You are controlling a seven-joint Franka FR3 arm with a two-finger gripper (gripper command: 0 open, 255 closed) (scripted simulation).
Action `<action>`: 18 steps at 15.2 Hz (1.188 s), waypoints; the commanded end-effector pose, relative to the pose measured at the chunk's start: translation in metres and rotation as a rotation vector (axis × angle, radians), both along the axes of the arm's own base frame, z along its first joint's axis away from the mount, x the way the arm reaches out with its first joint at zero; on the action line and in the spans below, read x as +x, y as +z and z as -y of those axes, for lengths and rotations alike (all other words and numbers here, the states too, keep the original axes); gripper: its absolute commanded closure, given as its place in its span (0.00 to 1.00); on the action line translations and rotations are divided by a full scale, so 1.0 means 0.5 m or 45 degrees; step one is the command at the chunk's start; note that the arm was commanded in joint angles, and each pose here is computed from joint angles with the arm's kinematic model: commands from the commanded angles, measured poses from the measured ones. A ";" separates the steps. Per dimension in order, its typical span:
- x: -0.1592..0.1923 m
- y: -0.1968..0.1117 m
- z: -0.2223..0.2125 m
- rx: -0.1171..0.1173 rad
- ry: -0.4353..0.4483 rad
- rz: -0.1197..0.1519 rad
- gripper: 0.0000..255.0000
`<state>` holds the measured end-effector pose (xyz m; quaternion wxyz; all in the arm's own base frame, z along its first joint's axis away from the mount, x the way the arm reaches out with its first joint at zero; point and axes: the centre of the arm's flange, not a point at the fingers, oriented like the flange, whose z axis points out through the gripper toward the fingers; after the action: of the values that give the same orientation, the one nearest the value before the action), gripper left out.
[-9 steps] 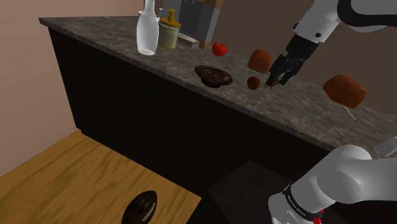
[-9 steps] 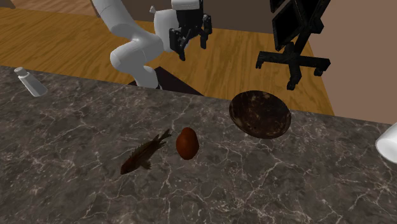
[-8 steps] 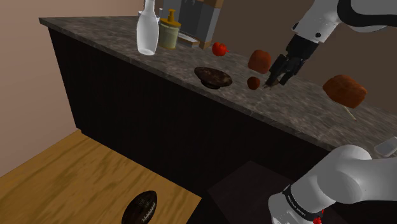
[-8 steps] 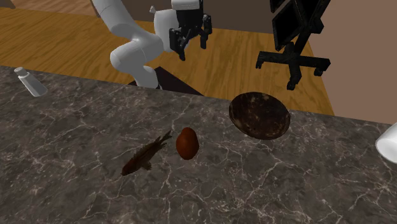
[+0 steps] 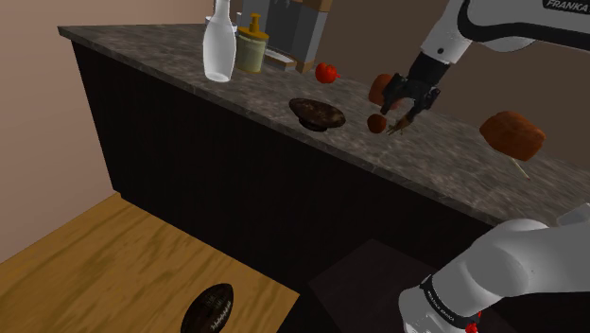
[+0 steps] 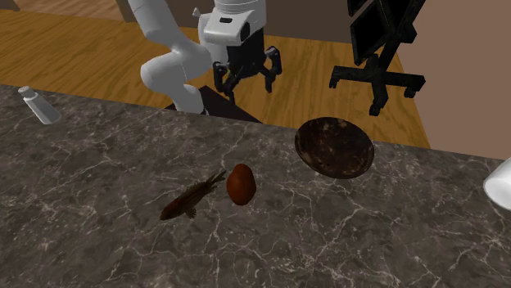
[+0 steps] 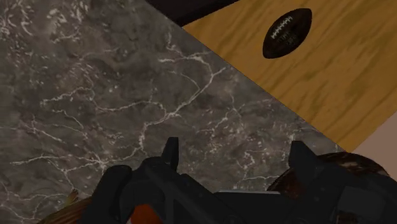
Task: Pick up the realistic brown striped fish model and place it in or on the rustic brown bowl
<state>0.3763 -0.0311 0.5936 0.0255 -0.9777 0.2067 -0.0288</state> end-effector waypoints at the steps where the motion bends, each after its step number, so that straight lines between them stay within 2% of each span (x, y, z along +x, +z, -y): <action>1: 0.031 -0.008 0.040 0.007 -0.134 0.008 0.00; 9: 0.097 -0.049 0.227 0.037 -0.650 0.034 0.00; 17: 0.085 -0.095 0.423 0.066 -1.167 0.061 0.00; 18: 0.083 -0.096 0.431 0.068 -1.186 0.062 0.00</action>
<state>0.4203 -0.2380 0.5469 0.0394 -0.7897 0.6098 -0.0538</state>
